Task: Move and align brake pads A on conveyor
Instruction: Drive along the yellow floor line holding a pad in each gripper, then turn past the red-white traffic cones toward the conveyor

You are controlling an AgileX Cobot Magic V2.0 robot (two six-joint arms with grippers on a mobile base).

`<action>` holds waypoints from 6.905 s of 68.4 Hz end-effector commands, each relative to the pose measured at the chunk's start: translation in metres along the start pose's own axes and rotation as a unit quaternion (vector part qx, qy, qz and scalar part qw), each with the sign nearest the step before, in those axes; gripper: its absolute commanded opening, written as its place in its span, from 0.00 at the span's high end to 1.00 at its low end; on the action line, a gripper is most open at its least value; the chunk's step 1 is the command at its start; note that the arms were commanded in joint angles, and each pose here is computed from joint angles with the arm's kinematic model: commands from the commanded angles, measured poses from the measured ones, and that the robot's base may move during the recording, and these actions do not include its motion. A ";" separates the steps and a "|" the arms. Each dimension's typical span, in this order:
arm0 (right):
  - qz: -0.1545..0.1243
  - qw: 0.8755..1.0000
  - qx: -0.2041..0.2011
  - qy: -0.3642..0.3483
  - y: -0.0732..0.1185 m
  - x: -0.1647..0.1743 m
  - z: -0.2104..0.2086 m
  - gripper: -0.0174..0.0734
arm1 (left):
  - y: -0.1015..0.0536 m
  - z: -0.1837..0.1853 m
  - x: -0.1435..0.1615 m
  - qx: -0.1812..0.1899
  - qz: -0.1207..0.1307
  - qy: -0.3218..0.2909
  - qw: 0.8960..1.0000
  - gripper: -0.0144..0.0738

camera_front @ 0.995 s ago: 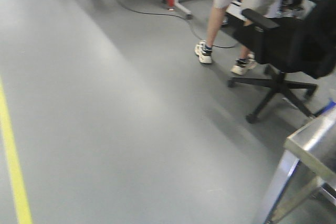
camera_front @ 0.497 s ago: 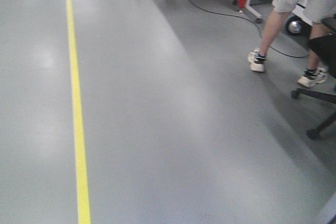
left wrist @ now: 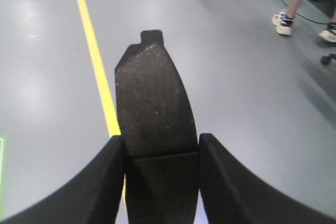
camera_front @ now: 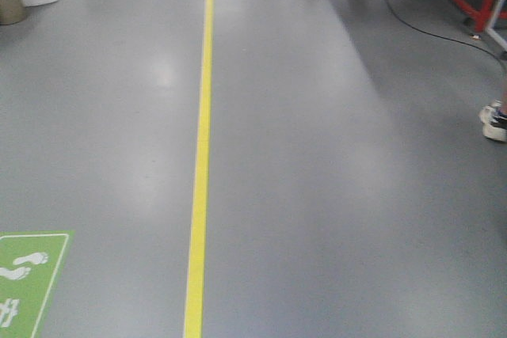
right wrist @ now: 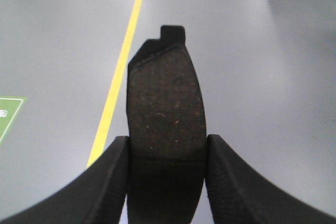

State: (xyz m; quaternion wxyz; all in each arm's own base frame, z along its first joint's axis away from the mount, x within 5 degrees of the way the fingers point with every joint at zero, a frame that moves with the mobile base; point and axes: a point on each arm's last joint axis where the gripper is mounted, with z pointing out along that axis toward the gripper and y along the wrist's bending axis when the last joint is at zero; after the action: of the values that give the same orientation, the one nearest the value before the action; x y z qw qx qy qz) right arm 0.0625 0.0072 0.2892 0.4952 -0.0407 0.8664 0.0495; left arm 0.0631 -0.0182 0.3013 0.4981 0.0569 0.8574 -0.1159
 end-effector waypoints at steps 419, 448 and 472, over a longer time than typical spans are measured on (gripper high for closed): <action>-0.008 0.999 -0.002 -0.053 0.001 -0.015 -0.004 0.81 | -0.003 -0.004 -0.015 0.013 -0.002 -0.053 0.998 0.84; -0.008 0.999 -0.002 -0.053 0.001 -0.015 -0.004 0.81 | -0.003 -0.004 -0.015 0.013 -0.002 -0.053 0.998 0.84; -0.008 0.999 -0.002 -0.053 0.001 -0.015 -0.004 0.81 | -0.003 -0.004 -0.015 0.013 -0.002 -0.053 0.998 0.84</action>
State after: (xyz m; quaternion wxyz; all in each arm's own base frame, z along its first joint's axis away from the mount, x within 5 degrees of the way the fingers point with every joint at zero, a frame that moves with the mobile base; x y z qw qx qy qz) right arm 0.0625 0.0072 0.2892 0.4955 -0.0406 0.8662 0.0500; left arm 0.0631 -0.0182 0.3013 0.4983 0.0570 0.8574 -0.1155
